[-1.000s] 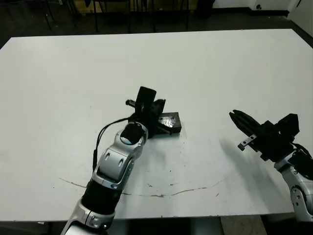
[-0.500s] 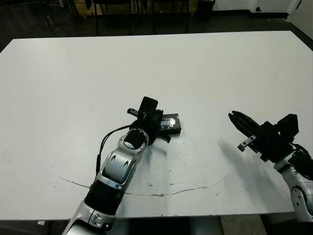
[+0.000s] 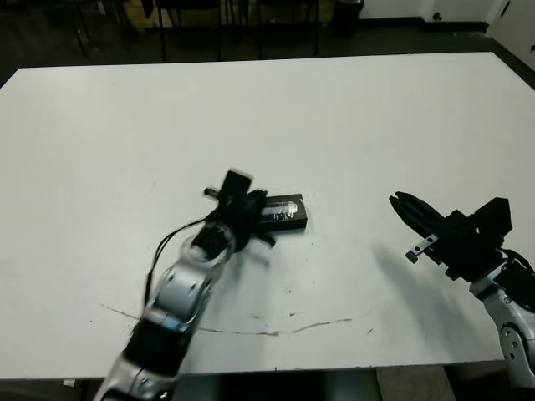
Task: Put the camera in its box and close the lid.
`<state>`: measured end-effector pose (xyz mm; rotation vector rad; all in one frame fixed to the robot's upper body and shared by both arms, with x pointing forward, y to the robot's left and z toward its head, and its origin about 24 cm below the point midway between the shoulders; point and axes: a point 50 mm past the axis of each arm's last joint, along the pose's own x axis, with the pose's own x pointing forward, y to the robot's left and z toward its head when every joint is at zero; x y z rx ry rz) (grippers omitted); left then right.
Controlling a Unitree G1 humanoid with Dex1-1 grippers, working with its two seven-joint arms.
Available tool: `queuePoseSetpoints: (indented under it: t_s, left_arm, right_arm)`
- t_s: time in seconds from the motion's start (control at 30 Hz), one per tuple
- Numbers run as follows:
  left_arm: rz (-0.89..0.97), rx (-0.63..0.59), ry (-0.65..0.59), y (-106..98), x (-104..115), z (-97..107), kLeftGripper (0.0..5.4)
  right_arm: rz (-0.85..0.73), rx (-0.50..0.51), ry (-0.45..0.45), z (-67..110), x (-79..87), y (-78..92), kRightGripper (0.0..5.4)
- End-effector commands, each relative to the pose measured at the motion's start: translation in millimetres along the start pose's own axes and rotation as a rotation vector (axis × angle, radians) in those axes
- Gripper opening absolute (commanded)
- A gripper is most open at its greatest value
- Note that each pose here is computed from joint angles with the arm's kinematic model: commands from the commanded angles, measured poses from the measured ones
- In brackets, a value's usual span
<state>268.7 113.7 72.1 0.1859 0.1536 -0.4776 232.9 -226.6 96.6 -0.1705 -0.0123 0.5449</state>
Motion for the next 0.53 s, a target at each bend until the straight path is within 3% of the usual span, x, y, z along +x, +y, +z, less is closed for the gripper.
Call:
queuePoseSetpoints:
  t_s: [0.03,0.2,0.33,0.53]
  left_arm:
    - [0.087,0.015,-0.126,33,-21,15,0.01]
    - [0.226,0.018,-0.288,70,-57,34,0.01]
    - [0.403,-0.023,-0.345,95,-78,28,0.01]
    - [0.525,-0.108,-0.337,93,-91,7,0.01]
  right_arm:
    - [-0.045,0.043,-0.002,-5.0,-3.2,1.4,0.0]
    - [-0.112,0.015,-0.022,-2.3,-1.2,2.5,0.0]
    - [-0.146,0.045,-0.077,-2.0,2.7,4.4,0.0]
    - [-0.138,0.091,-0.15,-3.9,10.9,6.1,0.0]
